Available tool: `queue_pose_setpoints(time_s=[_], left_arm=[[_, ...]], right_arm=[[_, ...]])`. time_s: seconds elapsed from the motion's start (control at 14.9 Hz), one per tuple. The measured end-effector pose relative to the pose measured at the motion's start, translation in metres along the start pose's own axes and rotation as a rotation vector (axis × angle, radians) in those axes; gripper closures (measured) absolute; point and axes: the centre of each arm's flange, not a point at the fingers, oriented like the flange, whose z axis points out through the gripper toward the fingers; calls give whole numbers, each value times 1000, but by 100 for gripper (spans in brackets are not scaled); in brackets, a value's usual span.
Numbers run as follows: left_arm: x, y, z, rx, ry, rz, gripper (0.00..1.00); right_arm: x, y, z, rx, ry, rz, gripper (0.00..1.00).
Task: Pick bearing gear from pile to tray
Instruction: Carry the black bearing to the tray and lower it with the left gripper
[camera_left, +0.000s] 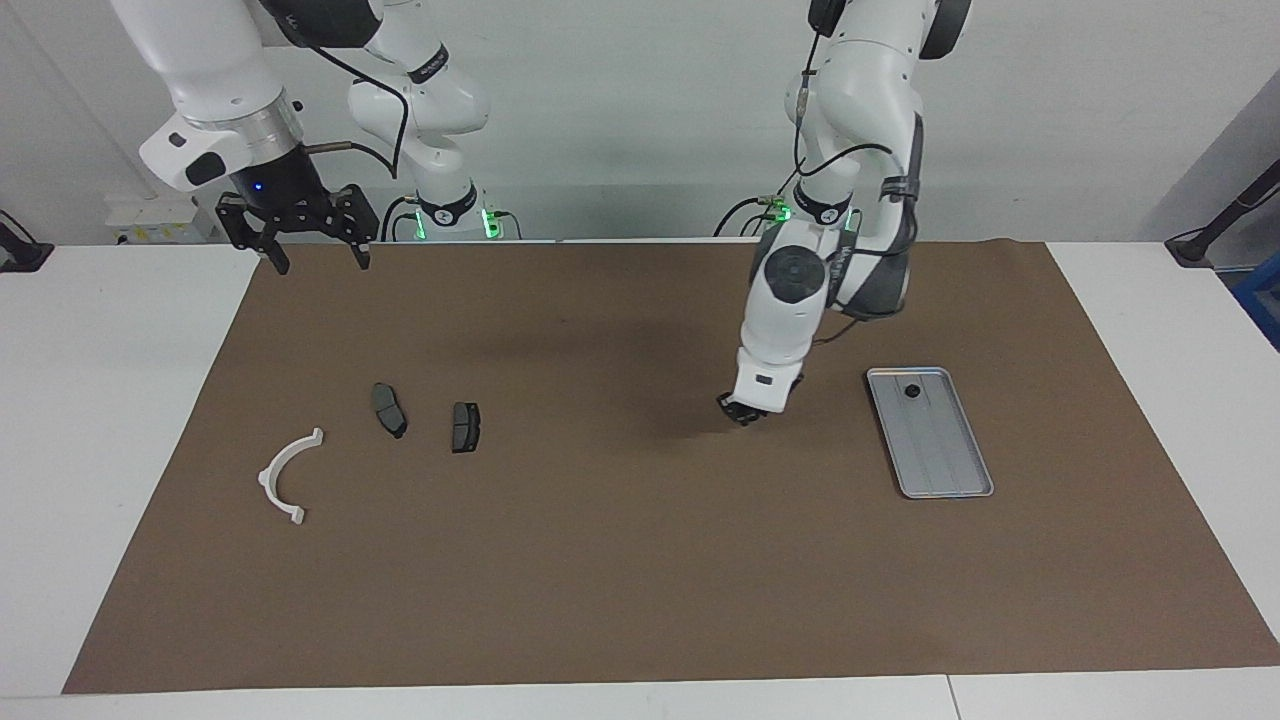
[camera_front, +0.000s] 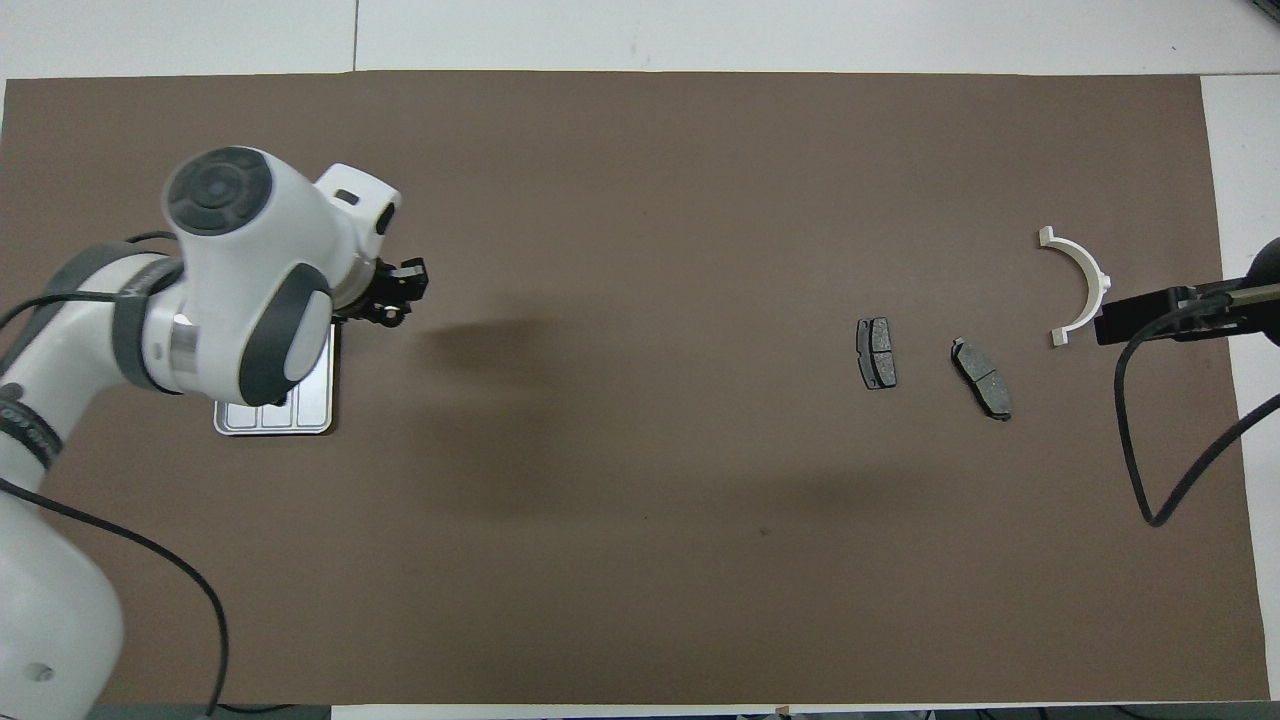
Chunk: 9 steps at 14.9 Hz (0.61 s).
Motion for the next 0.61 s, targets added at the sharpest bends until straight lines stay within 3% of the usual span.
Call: queue_pose_setpoints(time_s=[0.13, 0.27, 0.61], left_arm=[[28, -76, 7, -4, -2, 110, 66], [41, -116, 17, -10, 13, 179, 66], [53, -119, 71, -19, 22, 243, 66]], right_arm=[[-1, 0, 0, 0, -3, 0, 0], [-1, 0, 1, 0, -11, 0, 0], [4, 0, 6, 0, -3, 0, 0]])
